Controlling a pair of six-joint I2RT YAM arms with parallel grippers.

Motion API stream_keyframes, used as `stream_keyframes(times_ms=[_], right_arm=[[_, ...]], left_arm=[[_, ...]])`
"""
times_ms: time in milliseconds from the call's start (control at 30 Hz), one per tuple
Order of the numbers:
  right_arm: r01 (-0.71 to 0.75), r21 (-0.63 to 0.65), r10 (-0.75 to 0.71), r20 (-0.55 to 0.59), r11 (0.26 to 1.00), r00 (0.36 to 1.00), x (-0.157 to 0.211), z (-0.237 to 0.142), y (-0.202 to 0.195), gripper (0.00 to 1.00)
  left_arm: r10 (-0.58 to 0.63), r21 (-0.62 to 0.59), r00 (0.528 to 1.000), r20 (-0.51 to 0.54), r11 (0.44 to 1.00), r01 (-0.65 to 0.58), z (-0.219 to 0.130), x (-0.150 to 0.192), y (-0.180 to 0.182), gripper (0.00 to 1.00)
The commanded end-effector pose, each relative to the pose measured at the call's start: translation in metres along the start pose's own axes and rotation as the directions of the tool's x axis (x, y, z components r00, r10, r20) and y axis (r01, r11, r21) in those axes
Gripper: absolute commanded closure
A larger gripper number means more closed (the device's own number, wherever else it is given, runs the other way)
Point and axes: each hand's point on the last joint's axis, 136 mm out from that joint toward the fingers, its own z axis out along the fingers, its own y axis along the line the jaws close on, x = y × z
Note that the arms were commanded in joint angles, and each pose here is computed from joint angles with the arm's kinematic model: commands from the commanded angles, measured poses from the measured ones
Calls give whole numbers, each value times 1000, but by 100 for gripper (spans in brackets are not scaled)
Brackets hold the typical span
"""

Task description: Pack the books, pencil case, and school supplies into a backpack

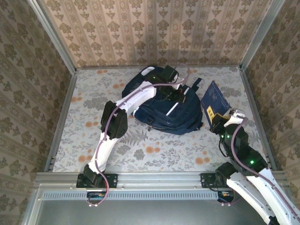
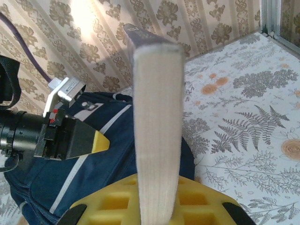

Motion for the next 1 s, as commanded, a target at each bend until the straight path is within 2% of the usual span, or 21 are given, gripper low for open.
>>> stream_keyframes(times_ms=[0, 167, 300, 433, 667, 867, 967], right_arm=[[-12, 1, 12, 80, 1000, 997, -30, -14, 1, 100], [-17, 3, 17, 82, 1000, 997, -32, -14, 1, 100], [-44, -41, 46, 49, 998, 998, -25, -11, 9, 100], [-168, -135, 163, -53, 976, 985, -2, -4, 27, 99], [-349, -280, 285, -243, 894, 927, 23, 0, 67, 100], [-450, -209, 373, -321, 868, 870, 40, -7, 56, 100], [-531, -223, 434, -367, 818, 823, 52, -5, 61, 100]], left_arm=[[84, 35, 987, 136, 995, -90, -95, -30, -43, 100], [75, 37, 968, 238, 996, -86, -162, -40, -41, 100], [26, 153, 957, 291, 986, -73, -203, -46, -46, 100], [18, 251, 937, 348, 961, -112, -235, -54, -57, 100], [11, 283, 931, 364, 952, -121, -249, -61, -55, 100], [-35, 317, 921, 387, 944, -97, -253, -71, -49, 100], [-41, 340, 922, 384, 935, -100, -252, -73, -52, 100]])
